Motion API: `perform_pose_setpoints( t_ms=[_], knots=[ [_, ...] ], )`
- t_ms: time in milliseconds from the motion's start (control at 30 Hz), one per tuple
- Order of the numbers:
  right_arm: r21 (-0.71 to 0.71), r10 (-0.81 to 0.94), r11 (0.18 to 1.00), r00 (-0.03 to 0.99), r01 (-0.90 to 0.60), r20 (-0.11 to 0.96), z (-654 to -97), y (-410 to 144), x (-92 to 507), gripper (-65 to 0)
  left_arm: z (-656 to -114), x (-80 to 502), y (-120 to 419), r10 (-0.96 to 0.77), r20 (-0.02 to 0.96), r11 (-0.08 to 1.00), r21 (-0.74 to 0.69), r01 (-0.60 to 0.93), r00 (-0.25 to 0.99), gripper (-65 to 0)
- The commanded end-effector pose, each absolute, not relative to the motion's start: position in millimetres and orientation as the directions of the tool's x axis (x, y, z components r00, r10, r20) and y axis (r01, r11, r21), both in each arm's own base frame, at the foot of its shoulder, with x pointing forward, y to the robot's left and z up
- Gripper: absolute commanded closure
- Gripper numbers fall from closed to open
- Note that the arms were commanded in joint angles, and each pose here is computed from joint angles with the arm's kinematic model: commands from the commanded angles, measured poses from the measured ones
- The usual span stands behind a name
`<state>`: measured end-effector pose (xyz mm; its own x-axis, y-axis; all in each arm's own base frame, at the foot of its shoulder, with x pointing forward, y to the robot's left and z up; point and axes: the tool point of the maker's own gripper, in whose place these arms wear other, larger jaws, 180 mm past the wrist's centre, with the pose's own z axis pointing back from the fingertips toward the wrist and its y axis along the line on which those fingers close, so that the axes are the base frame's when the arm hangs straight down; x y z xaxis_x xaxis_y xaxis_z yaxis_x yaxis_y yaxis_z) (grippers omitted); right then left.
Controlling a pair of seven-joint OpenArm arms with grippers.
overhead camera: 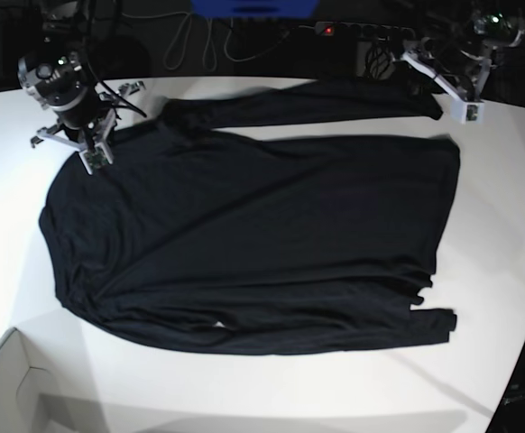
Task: Layout the t-shirt on the table in an organized manner, then fold the t-shirt properly
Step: 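Hold the sleeve end with the left gripper and pull it outward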
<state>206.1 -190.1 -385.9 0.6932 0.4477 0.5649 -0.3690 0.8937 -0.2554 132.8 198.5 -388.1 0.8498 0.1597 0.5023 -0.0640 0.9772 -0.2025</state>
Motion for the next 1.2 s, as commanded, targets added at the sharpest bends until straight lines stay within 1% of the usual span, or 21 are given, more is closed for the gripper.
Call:
perform_pose_setpoints(
  t_ms=[0, 67, 233, 300, 367, 500, 833, 1033, 1100, 1167],
  knots=[
    [-0.265, 0.454, 0.890, 0.670, -0.371, 0.587, -378.4, -189.3, 210.4, 0.0, -379.8, 135.3, 205.7, 0.169, 0.527, 0.977, -0.200, -0.072, 0.833, -30.3],
    [-0.265, 0.455, 0.890, 0.671, -0.371, 0.585, -378.5, -189.4, 210.2, 0.0, -377.2, 135.8, 208.9, 0.211, 0.533, 0.968, -0.229, -0.101, 0.819, -35.0],
    [-0.264, 0.455, 0.890, 0.672, -0.373, 0.584, -379.1, -189.2, 209.9, 0.0, -376.7, 132.2, 208.1, 0.238, 0.526, 0.960, -0.257, -0.113, 0.817, -51.6],
    [-0.263, 0.455, 0.890, 0.673, -0.373, 0.584, -379.6, -189.3, 209.7, 0.0, -378.4, 130.4, 206.6, 0.234, 0.520, 0.960, -0.256, -0.112, 0.822, -55.6],
    [-0.262, 0.454, 0.890, 0.674, -0.373, 0.583, -380.1, -189.3, 209.5, 0.0, -384.4, 127.5, 207.7, 0.245, 0.505, 0.957, -0.262, -0.124, 0.828, -58.0],
    [-0.262, 0.454, 0.890, 0.674, -0.373, 0.583, -380.1, -189.3, 209.5, 0.0, -398.4, 120.8, 211.9, 0.273, 0.471, 0.950, -0.270, -0.157, 0.839, -58.1],
    [-0.263, 0.454, 0.890, 0.671, -0.372, 0.586, -379.3, -189.3, 211.7, 0.0, -400.1, 137.6, 212.2, 0.283, 0.487, 0.946, -0.284, -0.157, 0.826, -58.0],
    [-0.264, 0.454, 0.890, 0.670, -0.371, 0.587, -378.9, -189.3, 212.2, 0.0, -409.4, 134.5, 213.9, 0.302, 0.467, 0.940, -0.292, -0.177, 0.831, -57.9],
    [-0.264, 0.454, 0.890, 0.670, -0.371, 0.587, -378.9, -189.3, 212.2, 0.0, -410.8, 135.9, 213.9, 0.304, 0.463, 0.939, -0.295, -0.179, 0.833, -55.8],
    [-0.264, 0.454, 0.890, 0.670, -0.371, 0.587, -378.9, -189.3, 212.2, 0.0, -412.6, 136.6, 212.1, 0.302, 0.460, 0.938, -0.299, -0.174, 0.835, -50.4]
  ],
)
